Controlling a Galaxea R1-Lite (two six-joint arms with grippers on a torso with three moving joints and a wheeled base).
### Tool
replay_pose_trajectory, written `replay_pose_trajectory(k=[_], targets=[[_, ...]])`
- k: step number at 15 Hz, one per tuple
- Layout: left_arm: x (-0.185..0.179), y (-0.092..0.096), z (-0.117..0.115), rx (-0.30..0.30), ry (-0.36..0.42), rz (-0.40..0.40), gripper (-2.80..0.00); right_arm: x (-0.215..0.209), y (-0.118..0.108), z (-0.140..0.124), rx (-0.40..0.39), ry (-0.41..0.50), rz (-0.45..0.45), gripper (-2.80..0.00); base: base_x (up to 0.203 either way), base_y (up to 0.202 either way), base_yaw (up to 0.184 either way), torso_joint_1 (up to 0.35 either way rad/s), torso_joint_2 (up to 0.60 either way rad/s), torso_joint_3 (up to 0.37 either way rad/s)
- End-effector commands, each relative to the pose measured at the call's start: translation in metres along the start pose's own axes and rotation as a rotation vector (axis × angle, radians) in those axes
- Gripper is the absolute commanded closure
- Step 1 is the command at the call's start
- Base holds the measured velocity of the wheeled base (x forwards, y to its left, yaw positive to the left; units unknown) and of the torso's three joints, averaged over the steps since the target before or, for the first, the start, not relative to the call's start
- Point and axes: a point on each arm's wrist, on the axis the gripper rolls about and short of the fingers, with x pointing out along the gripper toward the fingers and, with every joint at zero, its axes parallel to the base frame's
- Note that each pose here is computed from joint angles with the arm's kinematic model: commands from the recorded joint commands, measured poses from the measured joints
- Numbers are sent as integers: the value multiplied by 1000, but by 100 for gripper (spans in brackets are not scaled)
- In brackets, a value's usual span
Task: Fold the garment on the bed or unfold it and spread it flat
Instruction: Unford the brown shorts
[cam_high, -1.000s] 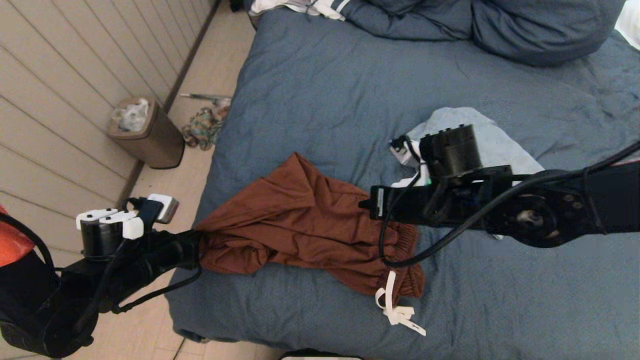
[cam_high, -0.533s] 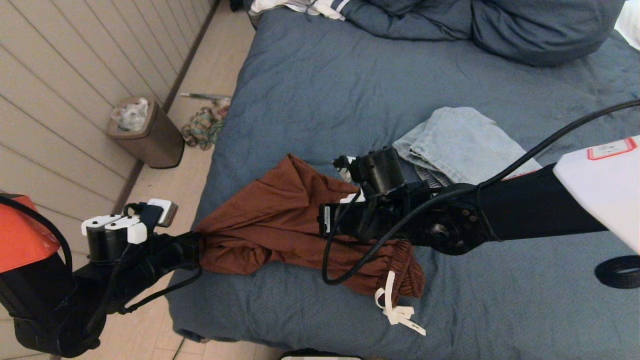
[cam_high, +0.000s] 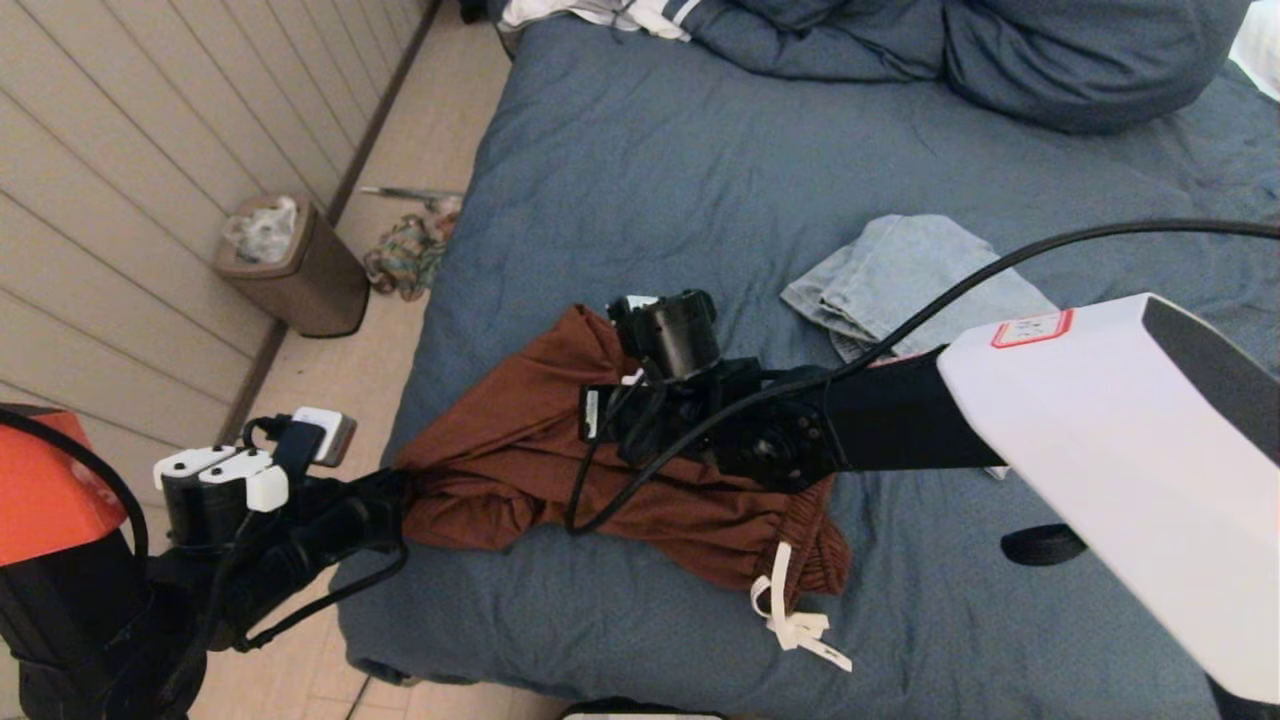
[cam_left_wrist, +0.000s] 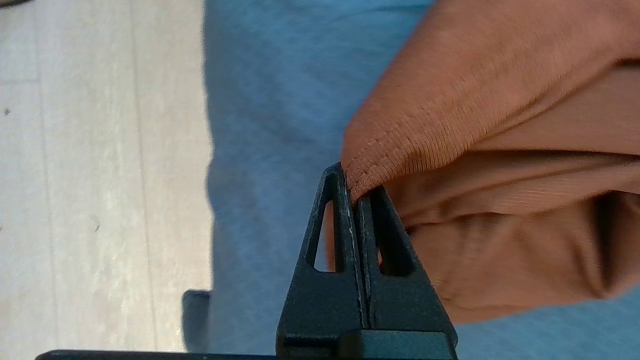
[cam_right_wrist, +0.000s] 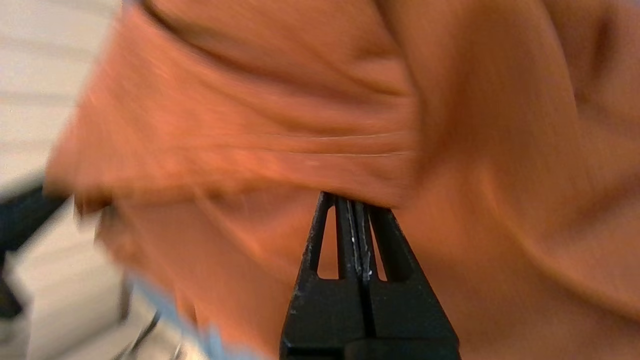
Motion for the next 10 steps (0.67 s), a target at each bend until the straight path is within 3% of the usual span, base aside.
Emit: replay_pose_trajectory(k=[1, 3, 6, 10], targets=[[-1, -6, -4, 6, -1, -22, 0, 28, 12, -4, -7, -63, -45, 0, 0, 0, 0, 0, 0, 0], [-3, -11, -5, 9, -4, -38, 0, 44, 20, -3, -34, -142, -124, 0, 0, 0, 0, 0, 0, 0], [-11, -24, -9, 21, 2, -78, 0, 36, 46, 0, -108, -247, -153, 0, 0, 0, 0, 0, 0, 0], [-14, -35, -17, 37, 40, -94, 0, 33, 58, 6, -187, -388, -183, 0, 0, 0, 0, 0, 0, 0]])
